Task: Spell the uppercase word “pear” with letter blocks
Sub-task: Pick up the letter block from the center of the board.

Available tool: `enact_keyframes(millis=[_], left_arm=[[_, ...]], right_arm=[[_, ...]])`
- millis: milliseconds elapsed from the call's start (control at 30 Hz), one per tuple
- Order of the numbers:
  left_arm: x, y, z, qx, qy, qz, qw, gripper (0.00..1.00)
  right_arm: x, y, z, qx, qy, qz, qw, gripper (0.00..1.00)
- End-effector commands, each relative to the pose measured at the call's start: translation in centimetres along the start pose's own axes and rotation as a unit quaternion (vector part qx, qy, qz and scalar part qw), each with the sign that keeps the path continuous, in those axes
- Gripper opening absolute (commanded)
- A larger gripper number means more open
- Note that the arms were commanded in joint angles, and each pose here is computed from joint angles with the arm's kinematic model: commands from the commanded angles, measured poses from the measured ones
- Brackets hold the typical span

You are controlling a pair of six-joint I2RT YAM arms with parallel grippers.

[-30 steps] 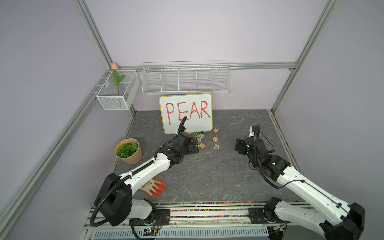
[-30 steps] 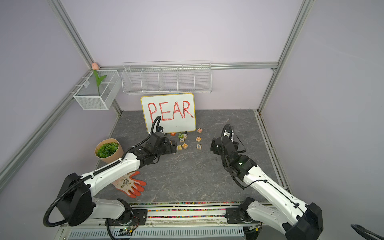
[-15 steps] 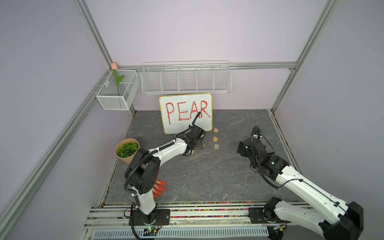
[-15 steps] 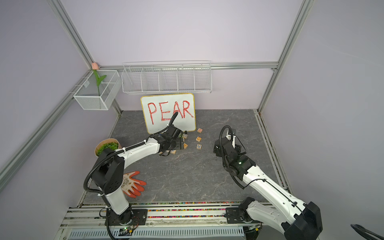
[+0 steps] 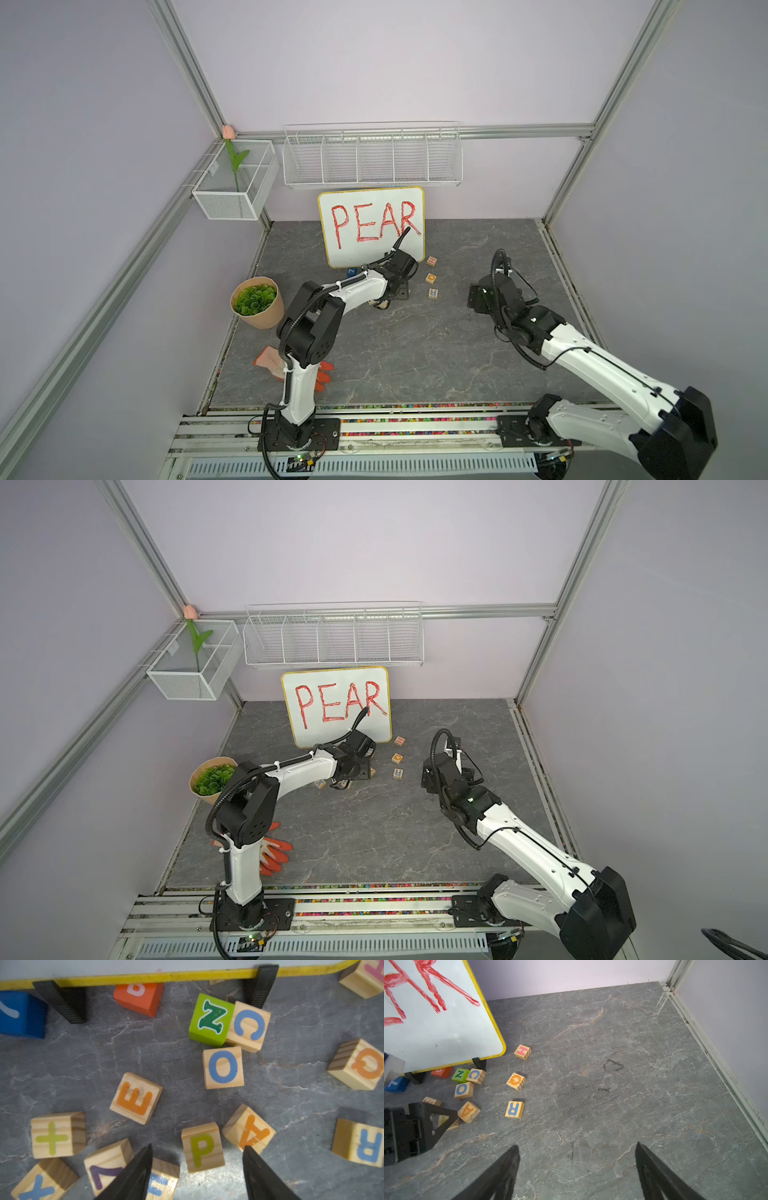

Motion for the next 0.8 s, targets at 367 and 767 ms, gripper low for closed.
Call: enact_keyframes(millis=[367,767], left_arm=[[0.1,-1.6,-0.1,-0.017,-0.018,0.012,1.000,0.52],[0.5,-2.7,-0.3,-0.019,-0.022,0.023,0.999,0.33]], right_arm=[[-0.4,-0.3,0.2,0.000,-0.002,-0.002,1.000,0.89],[-0.5,-0.2,0.3,-0.003,-0.005,-0.002,1.000,0.89]])
Point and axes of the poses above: each gripper's point midway between its finger pads, its own y axis back along the fingers, its own z axis along the line the jaws close on, x = y × z, the point moved 8 cm from there along y, back along the fingers, and after that the axes turned 1 degree about y, right-handed, at the moved point
